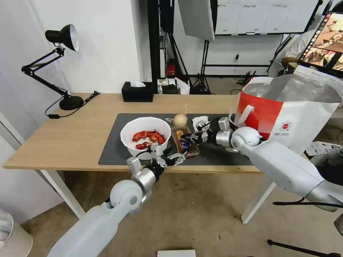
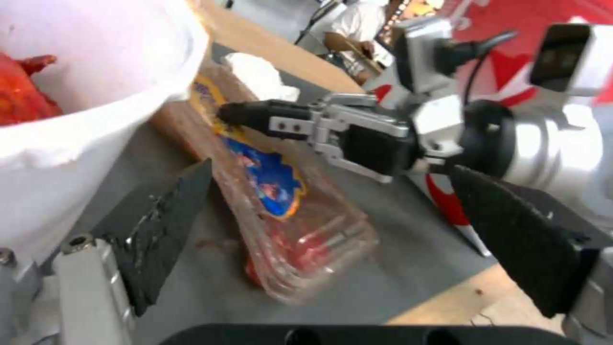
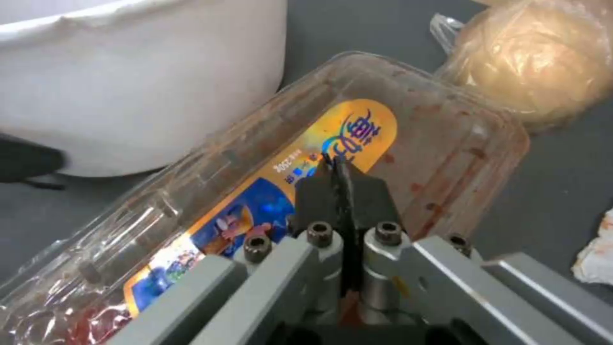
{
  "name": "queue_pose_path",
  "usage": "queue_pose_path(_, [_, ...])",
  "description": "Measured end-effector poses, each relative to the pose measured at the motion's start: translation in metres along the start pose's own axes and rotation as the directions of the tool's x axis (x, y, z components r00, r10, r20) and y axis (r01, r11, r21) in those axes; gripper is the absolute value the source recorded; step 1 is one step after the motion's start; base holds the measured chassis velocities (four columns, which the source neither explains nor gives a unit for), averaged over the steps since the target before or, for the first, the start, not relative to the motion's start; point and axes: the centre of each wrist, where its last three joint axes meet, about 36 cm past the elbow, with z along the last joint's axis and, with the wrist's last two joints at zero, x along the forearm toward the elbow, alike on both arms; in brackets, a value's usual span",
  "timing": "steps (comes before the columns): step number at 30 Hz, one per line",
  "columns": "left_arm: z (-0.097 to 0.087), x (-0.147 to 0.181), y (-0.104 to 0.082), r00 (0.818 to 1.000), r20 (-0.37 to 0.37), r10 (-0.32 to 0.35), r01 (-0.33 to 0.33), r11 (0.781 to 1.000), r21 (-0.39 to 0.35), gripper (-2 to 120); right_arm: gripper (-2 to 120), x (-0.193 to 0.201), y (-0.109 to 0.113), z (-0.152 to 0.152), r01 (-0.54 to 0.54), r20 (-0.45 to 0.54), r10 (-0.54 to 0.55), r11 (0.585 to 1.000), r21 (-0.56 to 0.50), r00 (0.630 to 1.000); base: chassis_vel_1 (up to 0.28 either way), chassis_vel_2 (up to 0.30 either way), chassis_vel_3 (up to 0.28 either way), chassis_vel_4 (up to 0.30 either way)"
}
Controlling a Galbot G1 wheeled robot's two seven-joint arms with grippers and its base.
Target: Pick up the trash from the table and place it into the takeout bag.
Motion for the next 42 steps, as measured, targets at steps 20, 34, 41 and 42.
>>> queue_pose_path(20, [-0.029, -0.029, -0.003, 0.977, -0.101, -0.190, 0.209, 0.952, 0.225, 100, 0, 0.003, 0.005, -0.005, 0.009, 0.015, -0.009, 1.000, 0.009, 1.000, 0.000, 0.000, 0.000, 0.000])
queue_pose_path(34, [-0.049, -0.045, -0.011, 0.965, -0.196, -0.174, 0.236, 0.905, 0.354, 100, 0, 0.012, 0.007, -0.002, -0.002, 0.022, 0.001, 1.000, 0.003, 1.000, 0.000, 0.000, 0.000, 0.000])
queue_pose_path(41, [-0.047, -0.052, -0.013, 0.963, -0.206, -0.176, 0.242, 0.902, 0.359, 100, 0, 0.016, 0.007, -0.002, -0.006, 0.027, 0.006, 1.000, -0.003, 1.000, 0.000, 0.000, 0.000, 0.000])
queue_pose_path(42, [-0.047, -0.053, -0.014, 0.962, -0.209, -0.174, 0.242, 0.900, 0.362, 100, 0, 0.017, 0.008, -0.003, -0.006, 0.028, 0.007, 1.000, -0.004, 1.000, 0.000, 0.000, 0.000, 0.000])
